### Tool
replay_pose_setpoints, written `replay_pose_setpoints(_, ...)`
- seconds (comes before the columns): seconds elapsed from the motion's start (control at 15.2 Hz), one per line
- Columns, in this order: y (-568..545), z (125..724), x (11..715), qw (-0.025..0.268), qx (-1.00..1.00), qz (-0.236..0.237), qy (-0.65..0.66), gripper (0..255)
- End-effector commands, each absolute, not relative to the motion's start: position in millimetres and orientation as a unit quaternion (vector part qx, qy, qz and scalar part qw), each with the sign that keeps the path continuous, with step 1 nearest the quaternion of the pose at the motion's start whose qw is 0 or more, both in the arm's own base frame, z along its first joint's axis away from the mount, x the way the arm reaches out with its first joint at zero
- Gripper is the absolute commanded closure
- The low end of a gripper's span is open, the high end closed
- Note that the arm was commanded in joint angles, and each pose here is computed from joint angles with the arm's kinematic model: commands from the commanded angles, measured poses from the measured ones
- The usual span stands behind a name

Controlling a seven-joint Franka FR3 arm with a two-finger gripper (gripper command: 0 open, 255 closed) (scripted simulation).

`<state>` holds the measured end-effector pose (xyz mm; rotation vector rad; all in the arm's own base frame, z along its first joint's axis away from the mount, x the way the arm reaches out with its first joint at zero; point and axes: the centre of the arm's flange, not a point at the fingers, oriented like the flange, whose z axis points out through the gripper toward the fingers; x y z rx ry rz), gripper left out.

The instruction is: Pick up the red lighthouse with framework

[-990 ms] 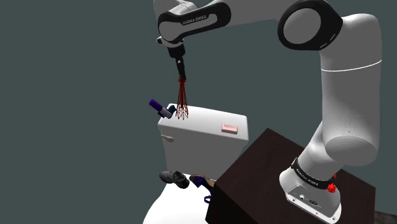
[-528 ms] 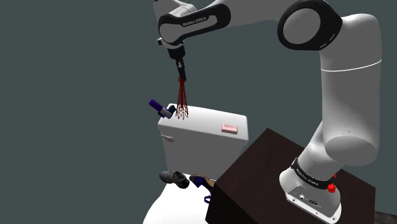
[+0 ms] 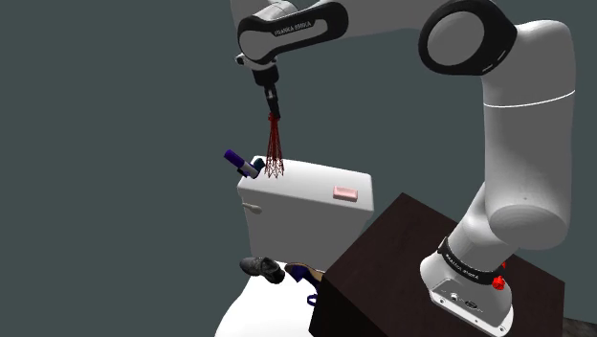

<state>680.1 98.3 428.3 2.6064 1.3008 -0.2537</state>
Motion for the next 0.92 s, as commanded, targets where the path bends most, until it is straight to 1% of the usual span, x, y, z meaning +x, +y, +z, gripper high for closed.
replay_pose_setpoints(0.0,98,439,680,0.109,0.886,-0.086,0.442,255)
replay_pose_setpoints(0.73,98,497,680,0.109,0.886,-0.086,0.442,255)
replay_pose_setpoints(0.86,98,497,680,0.109,0.886,-0.086,0.442,255)
